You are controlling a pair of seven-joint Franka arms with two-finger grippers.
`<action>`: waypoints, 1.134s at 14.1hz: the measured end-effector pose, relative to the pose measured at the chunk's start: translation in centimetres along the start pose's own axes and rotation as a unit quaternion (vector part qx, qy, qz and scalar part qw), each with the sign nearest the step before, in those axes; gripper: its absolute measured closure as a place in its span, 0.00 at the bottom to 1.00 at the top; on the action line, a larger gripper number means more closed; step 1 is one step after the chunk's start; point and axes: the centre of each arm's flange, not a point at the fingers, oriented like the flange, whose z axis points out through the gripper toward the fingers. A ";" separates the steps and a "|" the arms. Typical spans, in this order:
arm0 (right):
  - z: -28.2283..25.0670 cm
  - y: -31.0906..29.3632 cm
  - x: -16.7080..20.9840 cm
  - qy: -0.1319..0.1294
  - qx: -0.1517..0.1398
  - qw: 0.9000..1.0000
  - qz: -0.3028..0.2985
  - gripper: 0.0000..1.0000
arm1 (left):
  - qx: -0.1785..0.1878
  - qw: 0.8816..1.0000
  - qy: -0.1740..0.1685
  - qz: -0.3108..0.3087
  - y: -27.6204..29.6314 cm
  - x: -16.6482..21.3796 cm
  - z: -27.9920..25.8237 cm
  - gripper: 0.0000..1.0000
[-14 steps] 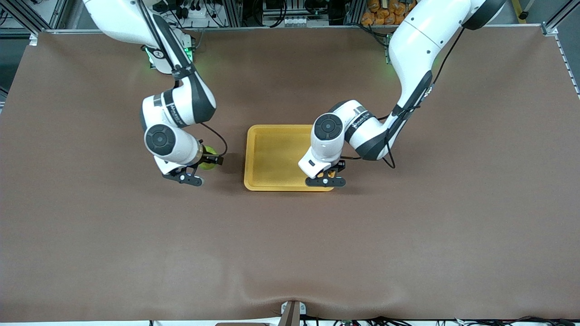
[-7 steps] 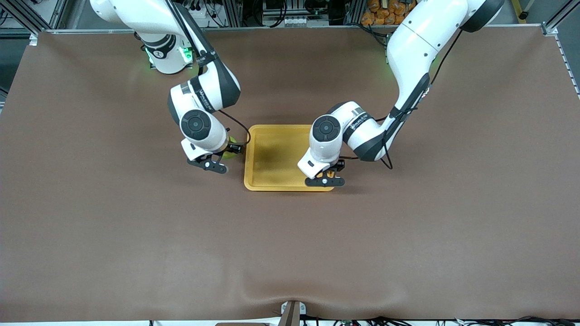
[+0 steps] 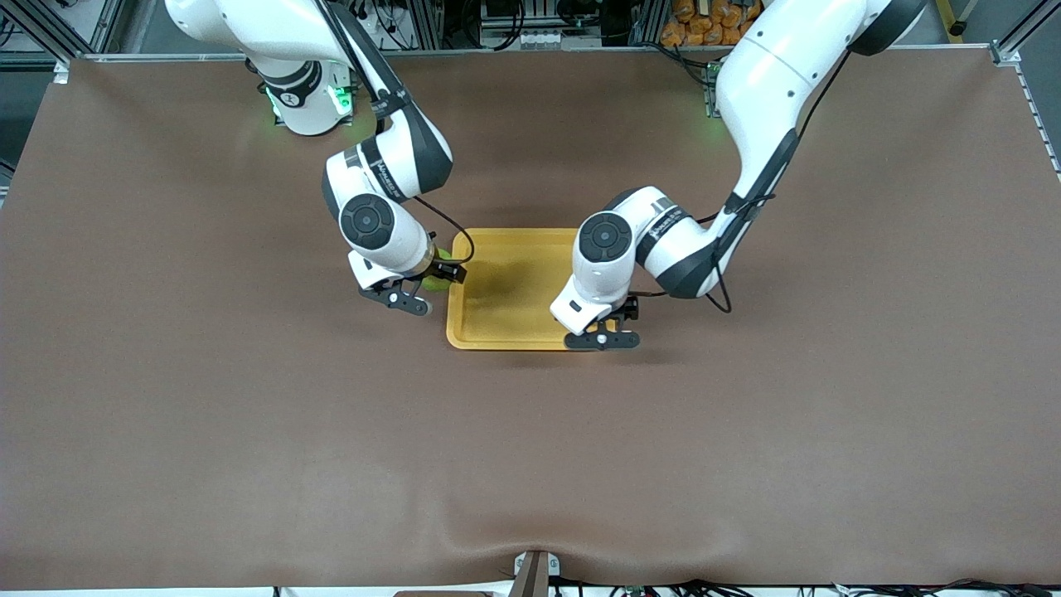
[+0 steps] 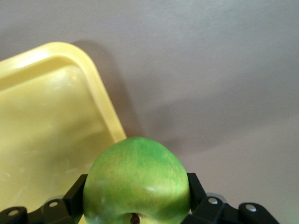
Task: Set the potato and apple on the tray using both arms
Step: 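Release the potato onto the tray while the right gripper lowers the apple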
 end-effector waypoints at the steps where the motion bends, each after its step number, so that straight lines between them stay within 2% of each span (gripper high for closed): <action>1: 0.5 -0.4 -0.2 -0.002 0.009 1.000 0.005 0.12 | 0.007 1.000 0.003 -0.010 -1.1 1.0 -1.5 0.00; 5: 2.3 -1.8 -1.0 -0.008 0.021 0.999 0.030 0.12 | 0.038 0.999 0.003 -0.025 -7.3 4.6 -8.4 0.00; 9: 3.3 -4.0 -2.0 -0.003 0.019 0.999 0.040 0.12 | 0.028 0.999 -0.016 -0.040 -14.4 7.1 -13.5 0.00; 16: 6.4 -4.7 -1.8 0.005 0.011 0.998 0.059 0.12 | 0.042 0.996 -0.008 -0.083 -23.5 8.8 -19.0 0.00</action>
